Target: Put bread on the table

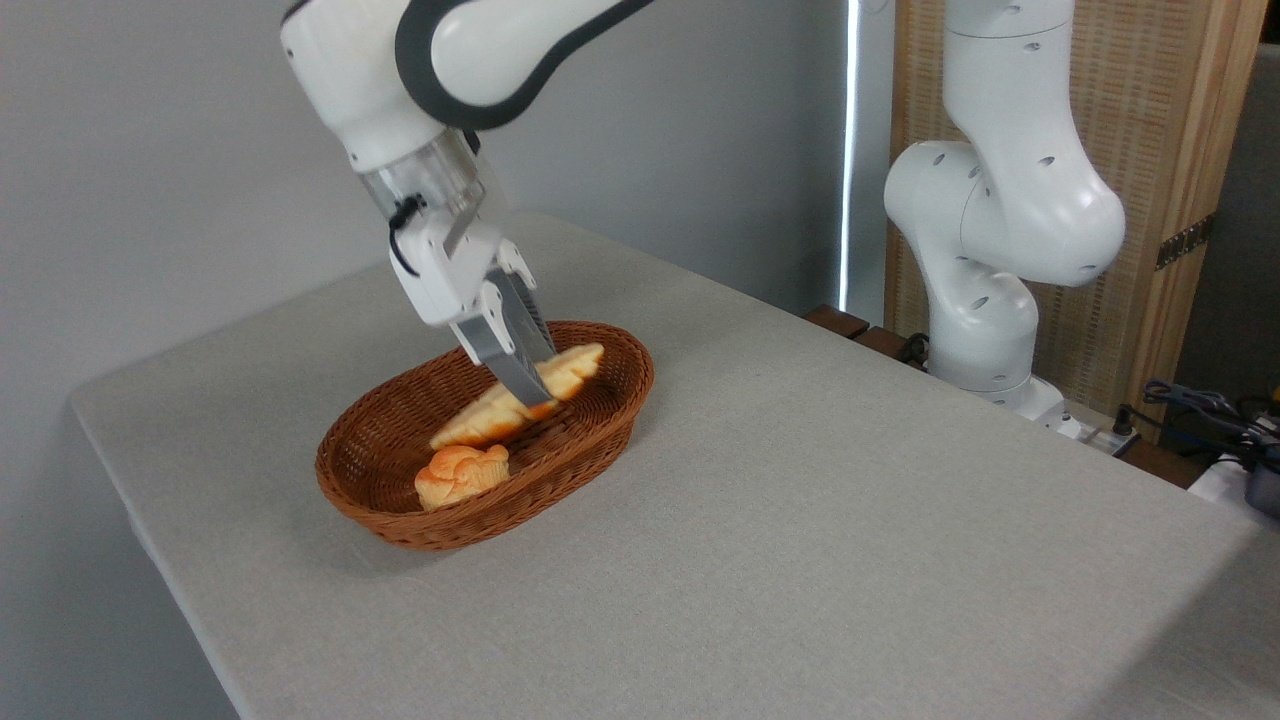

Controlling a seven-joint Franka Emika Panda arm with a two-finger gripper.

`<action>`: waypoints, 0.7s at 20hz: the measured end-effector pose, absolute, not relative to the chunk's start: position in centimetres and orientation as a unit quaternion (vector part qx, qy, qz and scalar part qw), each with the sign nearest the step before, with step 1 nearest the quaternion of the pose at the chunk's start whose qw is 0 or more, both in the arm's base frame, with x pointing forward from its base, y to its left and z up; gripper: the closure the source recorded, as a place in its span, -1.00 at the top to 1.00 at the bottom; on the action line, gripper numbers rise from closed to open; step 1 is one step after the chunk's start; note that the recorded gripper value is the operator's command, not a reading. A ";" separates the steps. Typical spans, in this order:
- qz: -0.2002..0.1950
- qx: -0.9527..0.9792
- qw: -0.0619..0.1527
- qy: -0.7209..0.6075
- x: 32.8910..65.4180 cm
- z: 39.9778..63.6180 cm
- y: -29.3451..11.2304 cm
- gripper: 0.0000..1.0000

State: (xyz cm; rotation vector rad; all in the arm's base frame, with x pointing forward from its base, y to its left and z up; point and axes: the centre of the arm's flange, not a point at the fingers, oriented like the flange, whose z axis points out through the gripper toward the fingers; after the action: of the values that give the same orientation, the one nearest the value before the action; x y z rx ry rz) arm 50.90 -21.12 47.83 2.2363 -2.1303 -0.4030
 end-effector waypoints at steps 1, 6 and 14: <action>-0.121 0.724 0.015 -0.679 50.9 48.5 -21.2 0.11; -0.089 0.785 0.016 -0.613 51.4 51.7 -18.0 0.16; -0.048 0.865 0.017 -0.500 52.7 55.9 -4.8 0.28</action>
State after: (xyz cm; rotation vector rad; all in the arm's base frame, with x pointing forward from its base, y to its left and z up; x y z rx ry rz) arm 52.66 -4.79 55.91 2.6867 -1.5527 -0.1498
